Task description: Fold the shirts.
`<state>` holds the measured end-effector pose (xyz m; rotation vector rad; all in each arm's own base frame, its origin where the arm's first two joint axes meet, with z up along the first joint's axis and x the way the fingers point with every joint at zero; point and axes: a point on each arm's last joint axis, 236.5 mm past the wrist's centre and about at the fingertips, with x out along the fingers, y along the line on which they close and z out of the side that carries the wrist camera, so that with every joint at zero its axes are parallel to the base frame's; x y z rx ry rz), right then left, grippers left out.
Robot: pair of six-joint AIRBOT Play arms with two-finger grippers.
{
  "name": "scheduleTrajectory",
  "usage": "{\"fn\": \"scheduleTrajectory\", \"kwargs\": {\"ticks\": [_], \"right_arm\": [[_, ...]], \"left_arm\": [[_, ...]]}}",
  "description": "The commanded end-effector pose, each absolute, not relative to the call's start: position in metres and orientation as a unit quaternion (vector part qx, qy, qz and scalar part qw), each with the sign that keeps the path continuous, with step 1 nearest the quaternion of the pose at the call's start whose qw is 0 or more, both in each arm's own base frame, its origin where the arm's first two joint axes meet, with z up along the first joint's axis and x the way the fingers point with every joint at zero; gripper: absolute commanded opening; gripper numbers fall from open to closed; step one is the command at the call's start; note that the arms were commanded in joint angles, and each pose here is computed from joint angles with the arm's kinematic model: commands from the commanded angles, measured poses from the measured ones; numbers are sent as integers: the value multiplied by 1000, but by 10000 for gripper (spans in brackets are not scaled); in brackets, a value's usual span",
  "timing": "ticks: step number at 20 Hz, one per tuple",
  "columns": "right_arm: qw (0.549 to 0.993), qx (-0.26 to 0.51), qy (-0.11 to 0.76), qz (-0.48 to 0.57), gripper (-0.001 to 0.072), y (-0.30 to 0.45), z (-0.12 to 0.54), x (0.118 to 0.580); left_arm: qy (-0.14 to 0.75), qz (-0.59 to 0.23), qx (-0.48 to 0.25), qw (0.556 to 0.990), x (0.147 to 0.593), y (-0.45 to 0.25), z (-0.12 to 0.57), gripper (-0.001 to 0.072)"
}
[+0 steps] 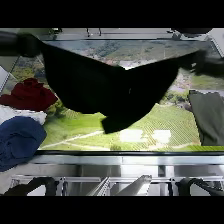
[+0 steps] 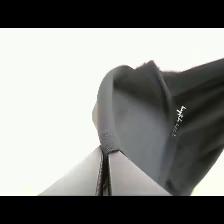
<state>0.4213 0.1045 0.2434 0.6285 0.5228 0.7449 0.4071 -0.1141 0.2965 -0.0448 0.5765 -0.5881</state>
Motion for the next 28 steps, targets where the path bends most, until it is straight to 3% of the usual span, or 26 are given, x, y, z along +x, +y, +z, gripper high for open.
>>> {"fn": "scheduleTrajectory", "kwargs": {"ticks": [1, 6, 8, 11, 15, 21, 25, 28], "right_arm": [[907, 195, 110, 356, 17, 93, 377, 351], [947, 62, -46, 313, 17, 104, 493, 259], [957, 44, -68, 279, 17, 96, 504, 254], [957, 66, -26, 283, 17, 83, 482, 285], [924, 144, 126, 330, 18, 68, 391, 367], [821, 232, 376, 360, 18, 90, 166, 476], [786, 297, 440, 317, 18, 98, 48, 525], [785, 315, 447, 291, 19, 92, 17, 540]], "left_arm": [[139, -319, -12, 938, 334, -123, 417, 17], [-4, -274, 56, 960, 235, -117, 512, 17], [-5, -255, 59, 965, 226, -111, 510, 18], [62, -247, 22, 967, 258, -98, 461, 18], [225, -263, -66, 936, 325, -83, 341, 18], [463, -263, -200, 823, 380, -69, 138, 17], [554, -248, -251, 754, 395, -61, 19, 16], [590, -254, -275, 715, 410, -59, -21, 15]]}}
